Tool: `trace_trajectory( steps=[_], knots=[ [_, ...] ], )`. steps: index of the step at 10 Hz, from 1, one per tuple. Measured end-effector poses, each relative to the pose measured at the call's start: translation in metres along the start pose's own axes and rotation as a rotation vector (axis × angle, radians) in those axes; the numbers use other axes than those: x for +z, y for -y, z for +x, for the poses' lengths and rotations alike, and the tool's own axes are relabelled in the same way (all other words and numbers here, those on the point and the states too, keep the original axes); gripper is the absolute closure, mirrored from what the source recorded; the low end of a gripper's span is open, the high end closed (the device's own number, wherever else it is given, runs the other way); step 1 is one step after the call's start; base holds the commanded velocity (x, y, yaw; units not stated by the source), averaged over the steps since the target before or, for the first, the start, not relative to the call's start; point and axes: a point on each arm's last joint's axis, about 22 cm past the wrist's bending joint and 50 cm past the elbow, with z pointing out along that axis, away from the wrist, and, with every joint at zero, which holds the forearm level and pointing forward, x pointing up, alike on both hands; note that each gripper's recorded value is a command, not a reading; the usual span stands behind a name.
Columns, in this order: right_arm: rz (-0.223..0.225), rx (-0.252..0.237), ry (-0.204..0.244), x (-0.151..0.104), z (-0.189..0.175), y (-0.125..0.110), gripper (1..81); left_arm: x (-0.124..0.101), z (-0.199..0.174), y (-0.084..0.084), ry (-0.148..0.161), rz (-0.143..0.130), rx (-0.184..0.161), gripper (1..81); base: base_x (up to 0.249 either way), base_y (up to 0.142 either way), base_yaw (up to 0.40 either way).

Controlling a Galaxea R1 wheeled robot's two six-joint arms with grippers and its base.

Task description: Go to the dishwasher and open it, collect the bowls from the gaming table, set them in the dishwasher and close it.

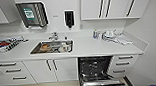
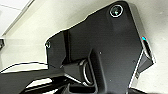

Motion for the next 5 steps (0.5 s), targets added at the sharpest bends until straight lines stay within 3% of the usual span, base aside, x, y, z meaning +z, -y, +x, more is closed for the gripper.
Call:
trace_trajectory(
  steps=[1,5],
  knots=[
    [0.000,-0.004,0.004,-0.001,-0.002,0.001,1.0,-0.002,-0.011,0.000,0.010,0.001,-0.008,1.0,0.000,0.000,0.000],
    [0.012,-0.016,-0.059,-0.010,-0.002,0.004,1.0,-0.009,0.019,-0.007,-0.055,0.000,0.049,1.0,0.000,0.000,0.000]
  ],
)
